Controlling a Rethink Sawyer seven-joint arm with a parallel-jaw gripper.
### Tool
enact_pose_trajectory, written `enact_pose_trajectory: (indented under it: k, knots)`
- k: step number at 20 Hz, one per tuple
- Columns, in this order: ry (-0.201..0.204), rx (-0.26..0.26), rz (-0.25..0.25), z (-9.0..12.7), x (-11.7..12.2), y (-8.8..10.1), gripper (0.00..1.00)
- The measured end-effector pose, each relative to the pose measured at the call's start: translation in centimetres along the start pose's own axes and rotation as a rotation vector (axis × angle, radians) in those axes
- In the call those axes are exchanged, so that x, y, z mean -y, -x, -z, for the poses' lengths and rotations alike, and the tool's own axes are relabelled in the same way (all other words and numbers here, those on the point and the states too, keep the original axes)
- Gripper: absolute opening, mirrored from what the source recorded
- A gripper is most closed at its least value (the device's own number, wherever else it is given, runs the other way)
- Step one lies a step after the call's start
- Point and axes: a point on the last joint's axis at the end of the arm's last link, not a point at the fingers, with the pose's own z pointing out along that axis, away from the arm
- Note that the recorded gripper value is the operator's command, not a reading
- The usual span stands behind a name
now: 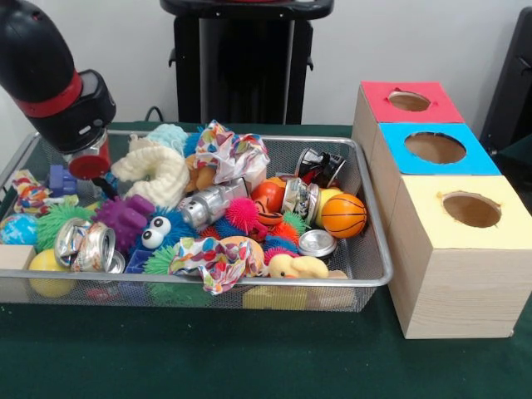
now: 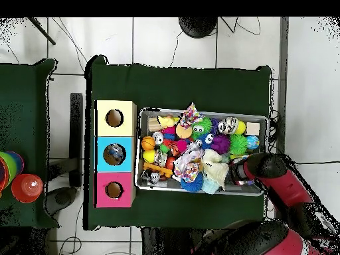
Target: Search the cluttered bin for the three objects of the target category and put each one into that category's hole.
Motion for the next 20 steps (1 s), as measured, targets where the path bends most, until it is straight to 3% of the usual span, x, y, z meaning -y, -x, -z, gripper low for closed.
enact_pose_trajectory:
  k: [2,3,6,10,15,18,20]
  knots:
    - [-0.002,0.002,0.007,0.0,-0.2,-0.3,1.00]
    - [-0.013,0.009,0.030,-0.2,-0.7,-1.1,0.00]
    - [-0.019,0.010,0.039,-0.3,-0.9,-1.4,0.00]
    - [-0.069,0.017,0.099,-0.5,-1.9,-3.1,0.00]
    - [-0.118,0.028,0.139,-0.6,-2.7,-3.4,0.00]
    - [-0.145,0.052,0.162,-0.5,-3.2,-3.3,0.00]
    - [-0.185,0.105,0.205,-0.1,-3.8,-3.1,0.00]
